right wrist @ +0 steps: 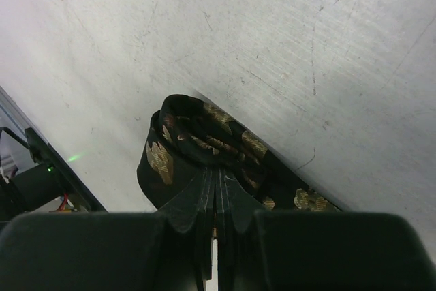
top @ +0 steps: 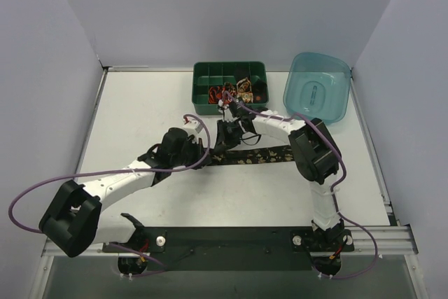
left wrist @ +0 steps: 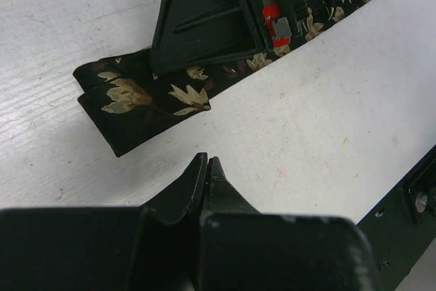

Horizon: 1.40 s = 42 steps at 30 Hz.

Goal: Roll the ties
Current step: Roll the tie at the center of the board.

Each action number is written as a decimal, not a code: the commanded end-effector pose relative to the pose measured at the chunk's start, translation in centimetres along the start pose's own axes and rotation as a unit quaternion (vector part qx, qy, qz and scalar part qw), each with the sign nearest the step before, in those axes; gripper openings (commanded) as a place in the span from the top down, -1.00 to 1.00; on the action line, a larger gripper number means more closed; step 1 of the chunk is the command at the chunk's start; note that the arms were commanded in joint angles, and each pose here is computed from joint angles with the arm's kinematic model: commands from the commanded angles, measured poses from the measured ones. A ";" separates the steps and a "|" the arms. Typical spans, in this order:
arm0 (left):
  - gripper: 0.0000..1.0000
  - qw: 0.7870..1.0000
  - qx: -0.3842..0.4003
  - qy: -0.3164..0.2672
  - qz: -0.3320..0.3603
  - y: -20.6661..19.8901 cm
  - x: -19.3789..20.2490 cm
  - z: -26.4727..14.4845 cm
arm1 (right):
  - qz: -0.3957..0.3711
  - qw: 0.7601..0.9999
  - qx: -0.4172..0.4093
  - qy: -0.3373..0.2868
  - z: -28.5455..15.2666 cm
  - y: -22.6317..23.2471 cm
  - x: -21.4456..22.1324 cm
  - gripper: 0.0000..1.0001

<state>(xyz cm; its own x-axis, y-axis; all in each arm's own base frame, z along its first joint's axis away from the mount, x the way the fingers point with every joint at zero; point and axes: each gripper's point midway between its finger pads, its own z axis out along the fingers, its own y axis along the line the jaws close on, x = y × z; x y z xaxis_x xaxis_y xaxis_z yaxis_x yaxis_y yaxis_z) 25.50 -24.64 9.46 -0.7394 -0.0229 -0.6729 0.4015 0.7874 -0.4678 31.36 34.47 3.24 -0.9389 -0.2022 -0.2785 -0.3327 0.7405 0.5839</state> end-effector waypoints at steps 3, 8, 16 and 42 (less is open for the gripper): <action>1.00 0.998 0.059 -0.019 0.025 -1.9 -0.9 0.4 | -0.032 0.996 -0.051 -0.071 -5.3 4.1 -4.6 1.00; 1.00 0.996 0.076 -0.010 0.036 -2.2 -0.4 0.5 | -0.032 0.993 -0.061 -0.093 -6.1 4.9 -6.0 1.00; 1.00 0.993 0.097 0.023 0.059 -2.5 0.9 0.9 | -0.033 0.998 -0.002 -0.060 -2.5 2.7 -6.0 1.00; 1.00 0.995 0.046 0.071 0.054 0.7 3.0 6.5 | -0.023 0.998 0.062 0.009 1.4 -0.9 -3.2 1.00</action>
<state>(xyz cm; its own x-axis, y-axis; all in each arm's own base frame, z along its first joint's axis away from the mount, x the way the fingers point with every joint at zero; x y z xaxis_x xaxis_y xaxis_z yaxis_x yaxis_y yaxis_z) 25.01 -26.86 2.10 -0.7980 0.1729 -0.5773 0.4936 0.7372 -0.4615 35.82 35.10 2.69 -0.9218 -0.2158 -0.3221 -0.3544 0.8059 0.4742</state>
